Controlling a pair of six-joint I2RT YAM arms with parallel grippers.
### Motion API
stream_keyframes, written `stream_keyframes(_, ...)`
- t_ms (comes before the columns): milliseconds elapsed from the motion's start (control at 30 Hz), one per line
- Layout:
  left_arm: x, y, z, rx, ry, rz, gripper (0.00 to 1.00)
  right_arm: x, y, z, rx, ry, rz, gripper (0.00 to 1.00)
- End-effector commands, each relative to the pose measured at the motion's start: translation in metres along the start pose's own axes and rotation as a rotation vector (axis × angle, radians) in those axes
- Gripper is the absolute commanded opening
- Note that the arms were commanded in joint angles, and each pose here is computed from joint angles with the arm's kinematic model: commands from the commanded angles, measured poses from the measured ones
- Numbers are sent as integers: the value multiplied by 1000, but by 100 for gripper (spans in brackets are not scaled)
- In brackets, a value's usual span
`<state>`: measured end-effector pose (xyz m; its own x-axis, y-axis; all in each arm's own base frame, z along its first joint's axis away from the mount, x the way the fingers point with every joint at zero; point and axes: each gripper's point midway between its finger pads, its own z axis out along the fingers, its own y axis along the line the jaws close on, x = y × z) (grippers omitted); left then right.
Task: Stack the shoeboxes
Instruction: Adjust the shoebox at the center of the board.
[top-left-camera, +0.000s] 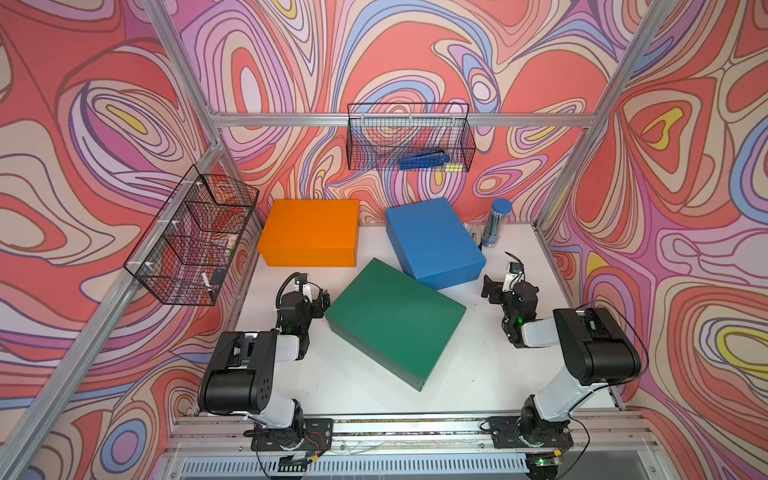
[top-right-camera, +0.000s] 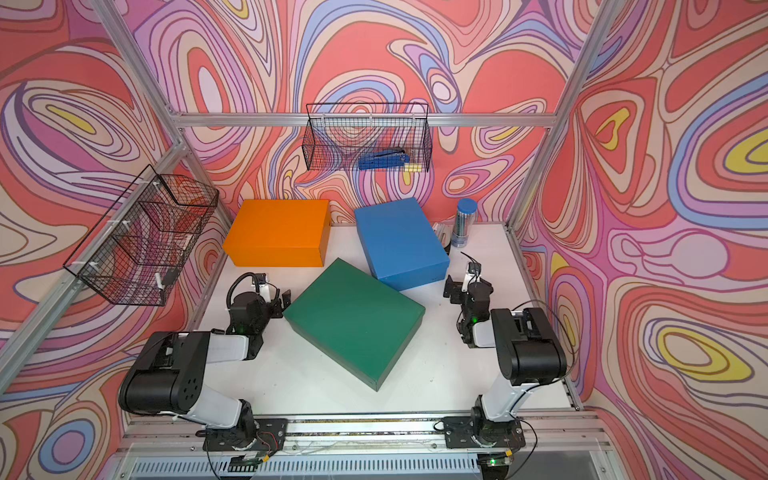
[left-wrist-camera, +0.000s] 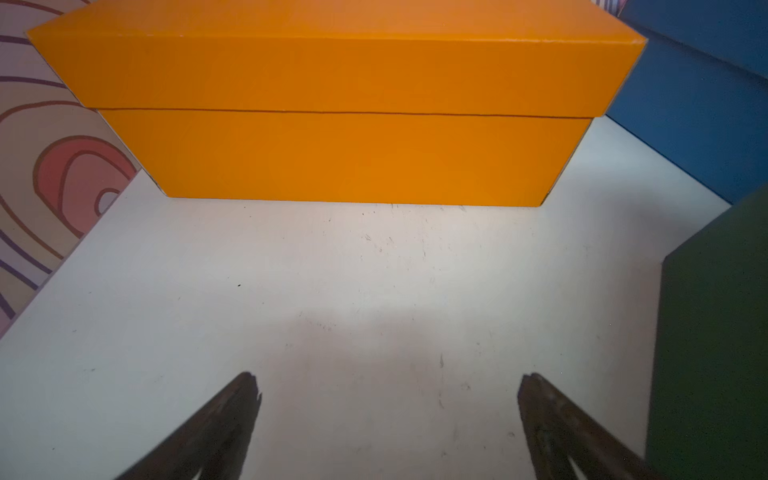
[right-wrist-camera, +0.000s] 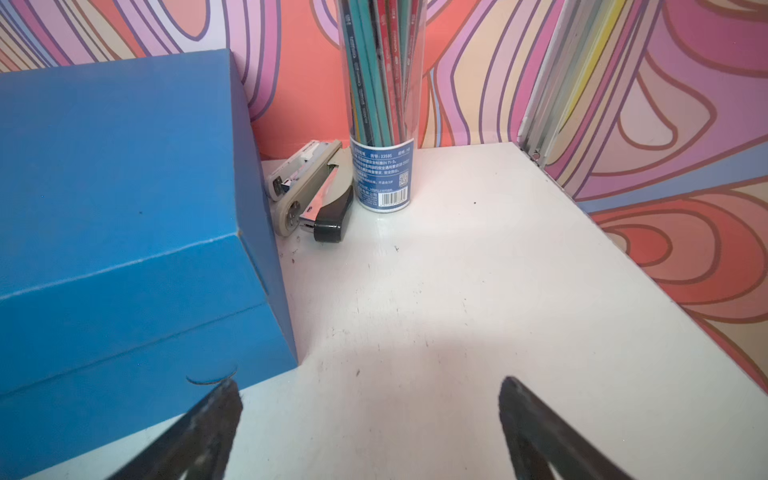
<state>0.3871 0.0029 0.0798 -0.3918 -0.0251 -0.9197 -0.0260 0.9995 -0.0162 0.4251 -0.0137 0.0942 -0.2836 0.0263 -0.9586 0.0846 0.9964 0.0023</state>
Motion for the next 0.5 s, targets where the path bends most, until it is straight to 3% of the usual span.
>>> stream_keyframes(0,-11,-1,3,5,-36,12,99,-1,2,3,-7,-6,-4,98)
stream_keyframes(467,-10,-1,3,7,-32,17,100,-1,3,3,-7,-4,-4,98)
